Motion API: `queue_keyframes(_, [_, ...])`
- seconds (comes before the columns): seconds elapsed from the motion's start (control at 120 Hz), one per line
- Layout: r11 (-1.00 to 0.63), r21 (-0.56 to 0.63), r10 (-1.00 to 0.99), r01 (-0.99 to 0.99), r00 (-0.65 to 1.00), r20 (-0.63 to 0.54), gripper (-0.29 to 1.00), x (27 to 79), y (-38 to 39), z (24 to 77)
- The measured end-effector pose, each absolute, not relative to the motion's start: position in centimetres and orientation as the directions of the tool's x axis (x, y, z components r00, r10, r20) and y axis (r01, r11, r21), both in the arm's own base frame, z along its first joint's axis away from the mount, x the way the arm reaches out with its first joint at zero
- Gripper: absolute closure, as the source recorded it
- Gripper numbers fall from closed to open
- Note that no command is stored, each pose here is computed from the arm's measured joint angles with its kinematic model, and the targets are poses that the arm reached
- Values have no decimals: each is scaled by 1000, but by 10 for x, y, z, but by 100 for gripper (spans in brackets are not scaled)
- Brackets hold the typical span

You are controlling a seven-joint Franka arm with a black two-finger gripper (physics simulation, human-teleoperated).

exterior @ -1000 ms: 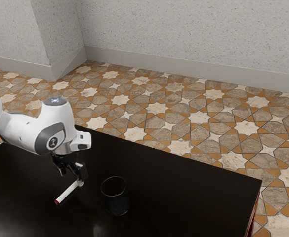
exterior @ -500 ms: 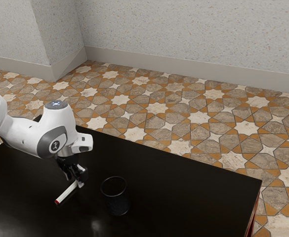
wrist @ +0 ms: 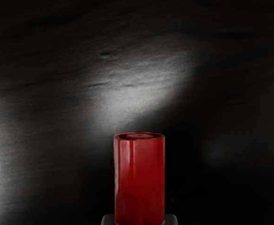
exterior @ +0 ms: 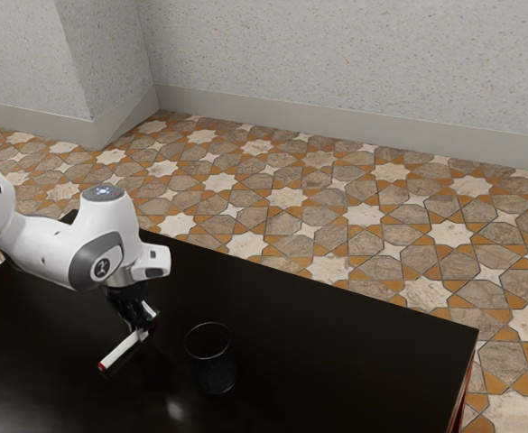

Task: Put the marker into the pen holder.

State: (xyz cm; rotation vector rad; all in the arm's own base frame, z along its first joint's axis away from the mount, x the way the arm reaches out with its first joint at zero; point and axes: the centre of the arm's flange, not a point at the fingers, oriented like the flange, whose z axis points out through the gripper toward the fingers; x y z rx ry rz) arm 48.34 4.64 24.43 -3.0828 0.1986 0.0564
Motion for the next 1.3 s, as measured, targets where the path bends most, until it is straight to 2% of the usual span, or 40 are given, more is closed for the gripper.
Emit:
queue_keyframes(0.092, [-990,-52,-129,-130,991,-23,72,485,45,252])
queue_keyframes(0.175, [-989,-59,-135,-132,990,43,73,490,40,282])
queue_keyframes(0.4, [-979,-115,-200,-165,866,459,76,508,6,390])
queue_keyframes(0.558, [-960,-147,-279,-240,745,605,76,497,-45,435])
queue_keyframes(0.842, [-940,-159,-330,-302,680,654,77,454,-87,440])
queue_keyframes(1.075, [-926,-149,-359,-346,688,631,77,419,-116,418])
queue_keyframes(1.3, [-919,-138,-373,-368,705,603,77,410,-128,399])
